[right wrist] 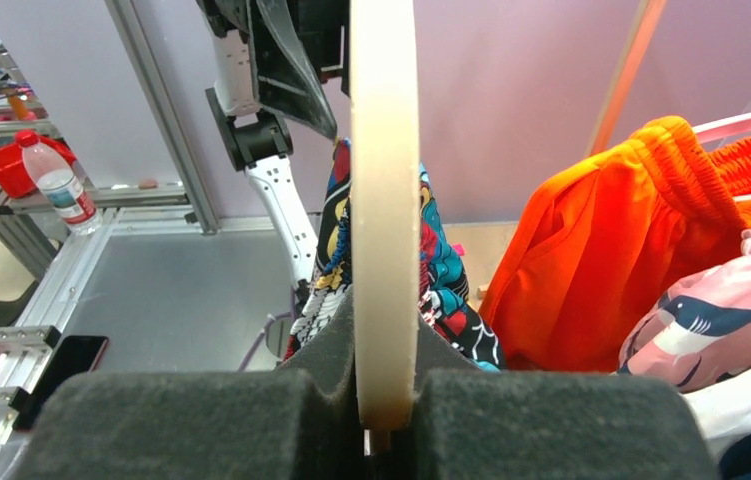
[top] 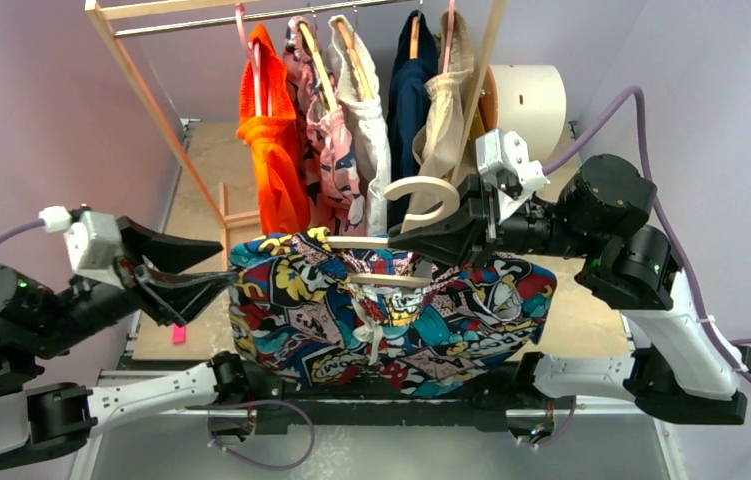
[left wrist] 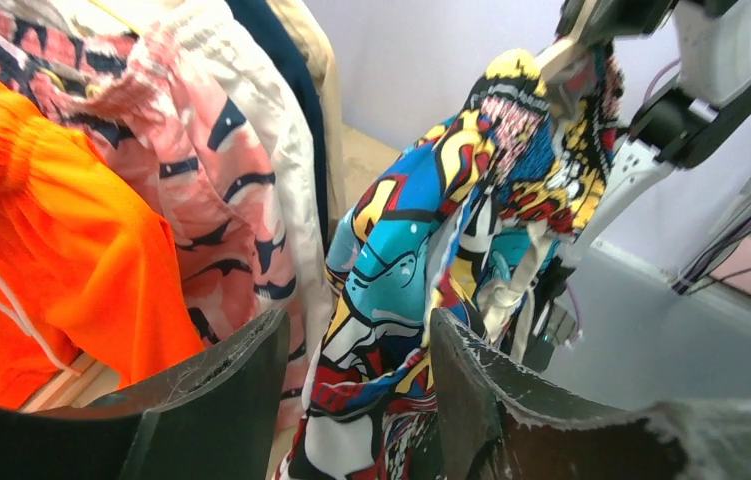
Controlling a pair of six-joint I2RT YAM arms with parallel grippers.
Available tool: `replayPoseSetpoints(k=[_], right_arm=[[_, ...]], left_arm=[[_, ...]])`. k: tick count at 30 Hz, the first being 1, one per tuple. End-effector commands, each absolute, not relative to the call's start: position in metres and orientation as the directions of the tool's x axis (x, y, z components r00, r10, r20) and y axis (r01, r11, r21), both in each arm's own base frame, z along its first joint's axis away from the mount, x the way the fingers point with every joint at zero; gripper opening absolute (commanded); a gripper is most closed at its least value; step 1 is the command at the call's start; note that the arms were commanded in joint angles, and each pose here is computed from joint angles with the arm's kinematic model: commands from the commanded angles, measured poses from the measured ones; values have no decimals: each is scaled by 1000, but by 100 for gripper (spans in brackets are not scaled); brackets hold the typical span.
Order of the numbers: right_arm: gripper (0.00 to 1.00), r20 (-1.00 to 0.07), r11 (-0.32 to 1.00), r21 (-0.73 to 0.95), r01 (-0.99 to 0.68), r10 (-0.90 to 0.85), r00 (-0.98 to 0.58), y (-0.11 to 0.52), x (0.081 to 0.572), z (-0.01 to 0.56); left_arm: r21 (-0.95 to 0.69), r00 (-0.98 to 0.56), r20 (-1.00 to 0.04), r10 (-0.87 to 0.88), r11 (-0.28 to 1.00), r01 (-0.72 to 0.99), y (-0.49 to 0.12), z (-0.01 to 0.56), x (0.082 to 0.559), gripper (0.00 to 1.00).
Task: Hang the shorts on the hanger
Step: Hang the shorts on the hanger.
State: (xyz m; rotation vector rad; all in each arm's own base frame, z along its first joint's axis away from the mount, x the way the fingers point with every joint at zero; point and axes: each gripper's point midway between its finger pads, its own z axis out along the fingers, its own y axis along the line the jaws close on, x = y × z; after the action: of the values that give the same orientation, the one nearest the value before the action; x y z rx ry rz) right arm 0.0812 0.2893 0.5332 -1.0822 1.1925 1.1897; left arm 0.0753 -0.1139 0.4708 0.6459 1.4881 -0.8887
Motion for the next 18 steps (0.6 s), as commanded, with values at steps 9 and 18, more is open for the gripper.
replayPoseSetpoints(k=[9,18], right_arm=[[0,-885,114,-171,-979,419,203,232,47,674],[0,-974,160,-86,-983,196,117,278,89,602]], left_arm=[[-147,59,-923,-379,492,858,-78,575,54,56],[-144,92,-903,-419,498,855,-65,593,50,57]])
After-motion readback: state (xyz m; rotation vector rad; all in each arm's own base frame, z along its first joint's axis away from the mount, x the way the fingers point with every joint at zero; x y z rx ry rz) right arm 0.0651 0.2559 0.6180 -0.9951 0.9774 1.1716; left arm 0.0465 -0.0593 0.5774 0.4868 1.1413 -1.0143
